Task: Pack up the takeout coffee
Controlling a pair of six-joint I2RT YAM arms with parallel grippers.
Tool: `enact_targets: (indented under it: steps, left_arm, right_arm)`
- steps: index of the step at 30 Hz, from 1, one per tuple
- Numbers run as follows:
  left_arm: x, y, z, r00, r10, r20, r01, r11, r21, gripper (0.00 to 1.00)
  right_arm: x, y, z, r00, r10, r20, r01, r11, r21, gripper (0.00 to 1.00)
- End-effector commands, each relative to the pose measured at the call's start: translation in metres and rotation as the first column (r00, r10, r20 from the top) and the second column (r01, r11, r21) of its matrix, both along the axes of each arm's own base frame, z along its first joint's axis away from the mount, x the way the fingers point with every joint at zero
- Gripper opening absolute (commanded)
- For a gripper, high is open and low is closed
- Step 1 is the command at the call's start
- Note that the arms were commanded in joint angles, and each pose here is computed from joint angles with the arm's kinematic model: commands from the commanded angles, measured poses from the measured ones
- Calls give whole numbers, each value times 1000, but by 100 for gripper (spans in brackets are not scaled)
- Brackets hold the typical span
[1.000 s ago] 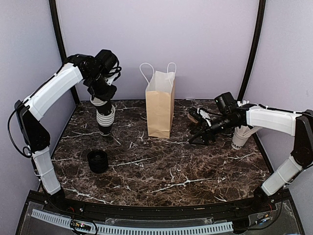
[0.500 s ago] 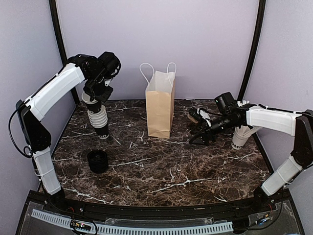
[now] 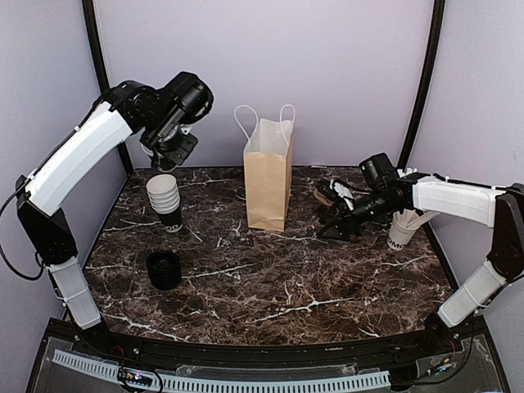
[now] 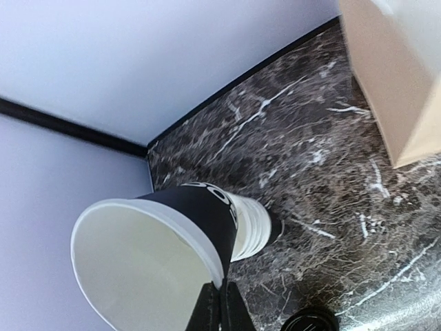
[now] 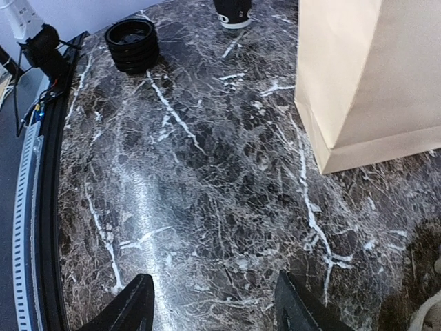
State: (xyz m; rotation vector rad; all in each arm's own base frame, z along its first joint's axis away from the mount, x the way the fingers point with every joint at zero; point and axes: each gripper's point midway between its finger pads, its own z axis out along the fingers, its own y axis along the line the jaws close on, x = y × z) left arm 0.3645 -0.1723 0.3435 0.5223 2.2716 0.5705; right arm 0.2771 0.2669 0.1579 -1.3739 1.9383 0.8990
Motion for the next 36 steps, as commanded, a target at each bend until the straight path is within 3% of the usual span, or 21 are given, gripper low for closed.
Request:
enact_targets:
  steps: [1, 5, 9, 11, 15, 19, 27, 36]
  left_arm:
    - [-33, -73, -9, 967, -254, -9, 254, 960, 118, 0]
    - [-64, -113, -43, 923, -373, -92, 384, 901, 201, 0]
    - [-107, -149, -71, 844, -492, -214, 515, 855, 65, 0]
    - [-138, -170, -92, 759, -575, -305, 587, 808, -61, 0]
    - [-192, -205, -133, 588, -693, -416, 681, 702, -207, 0]
    - [-220, -234, -158, 487, -753, -443, 716, 634, -291, 0]
    - [-216, -254, -182, 480, -776, -408, 731, 611, -302, 0]
    - [-208, -246, -208, 492, -740, -460, 745, 631, -218, 0]
  right_arm:
    - [35, -10, 15, 986, -151, 77, 153, 988, -25, 60]
    - [49, -21, 15, 972, -218, 90, 223, 974, -44, 60]
    - [54, -30, 15, 965, -243, 97, 247, 968, -34, 60]
    - [56, -33, 16, 963, -251, 97, 255, 966, -31, 61]
    - [61, -37, 15, 958, -268, 98, 273, 961, -35, 61]
    - [65, -40, 14, 950, -295, 99, 300, 953, -34, 61]
    - [61, -38, 12, 954, -287, 88, 289, 957, -20, 61]
    - [59, -37, 8, 958, -276, 72, 278, 960, -19, 61]
